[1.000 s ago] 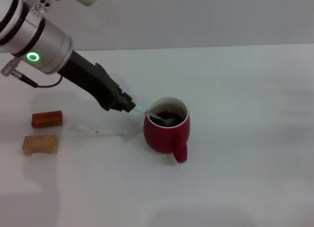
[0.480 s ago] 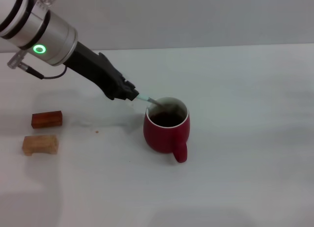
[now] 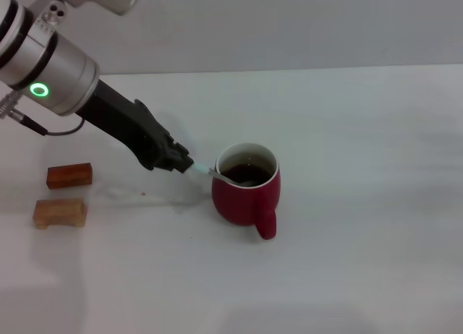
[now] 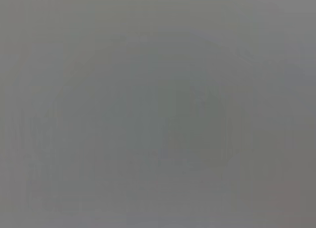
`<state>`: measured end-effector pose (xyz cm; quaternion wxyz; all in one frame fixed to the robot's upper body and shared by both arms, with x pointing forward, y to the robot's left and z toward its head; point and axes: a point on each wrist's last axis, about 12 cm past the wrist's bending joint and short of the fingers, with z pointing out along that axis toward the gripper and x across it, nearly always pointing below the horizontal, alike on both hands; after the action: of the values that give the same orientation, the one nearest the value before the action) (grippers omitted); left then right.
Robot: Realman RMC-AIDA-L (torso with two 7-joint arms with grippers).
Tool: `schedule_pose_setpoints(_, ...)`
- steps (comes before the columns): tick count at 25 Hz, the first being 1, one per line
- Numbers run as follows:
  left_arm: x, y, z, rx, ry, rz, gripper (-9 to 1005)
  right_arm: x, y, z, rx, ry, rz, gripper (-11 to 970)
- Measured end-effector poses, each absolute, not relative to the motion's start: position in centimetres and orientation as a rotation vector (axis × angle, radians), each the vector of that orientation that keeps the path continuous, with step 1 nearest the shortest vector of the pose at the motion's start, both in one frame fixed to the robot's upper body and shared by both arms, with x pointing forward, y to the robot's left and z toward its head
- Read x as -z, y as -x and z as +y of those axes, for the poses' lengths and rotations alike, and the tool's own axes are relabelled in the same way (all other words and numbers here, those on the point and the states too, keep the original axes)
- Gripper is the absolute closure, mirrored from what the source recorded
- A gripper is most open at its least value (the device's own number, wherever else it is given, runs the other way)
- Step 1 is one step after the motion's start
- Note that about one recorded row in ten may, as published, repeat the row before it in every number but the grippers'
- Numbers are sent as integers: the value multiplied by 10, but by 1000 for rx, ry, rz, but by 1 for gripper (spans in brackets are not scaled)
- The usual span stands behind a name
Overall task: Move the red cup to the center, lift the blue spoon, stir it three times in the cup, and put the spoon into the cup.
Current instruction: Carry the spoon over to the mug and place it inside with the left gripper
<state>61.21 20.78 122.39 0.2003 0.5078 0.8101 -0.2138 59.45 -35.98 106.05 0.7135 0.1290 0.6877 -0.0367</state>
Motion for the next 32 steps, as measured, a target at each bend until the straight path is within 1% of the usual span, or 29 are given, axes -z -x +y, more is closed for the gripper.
schedule_pose_setpoints(4,-1225,-612,202,603,-1441,2247,864,-1061,-595,-359,80,-284,1523,518)
schedule_pose_setpoints(11,-1229,-621,195,561,-1409,2200,864,-1061,-595,-360,81,-287,1522,518)
schedule_pose_setpoints(17,-1230,-627,201,515,-1366,2199,864,-1061,-595,-360,81,-289,1524,518)
schedule_pose_setpoints(19,-1229,-626,204,515,-1361,2205,864,-1060,-594,-360,81,-290,1525,518)
schedule_pose_setpoints(20,-1228,-624,212,514,-1347,2226,864,-1060,-594,-360,81,-290,1525,517)
schedule_pose_setpoints(22,-1227,-621,218,528,-1343,2241,864,-1060,-594,-360,81,-290,1525,517)
schedule_pose_setpoints(25,-1227,-617,220,546,-1347,2245,864,-1060,-595,-360,80,-288,1526,517)
schedule_pose_setpoints(32,-1223,-609,205,629,-1426,2215,864,-1060,-596,-357,75,-282,1528,517)
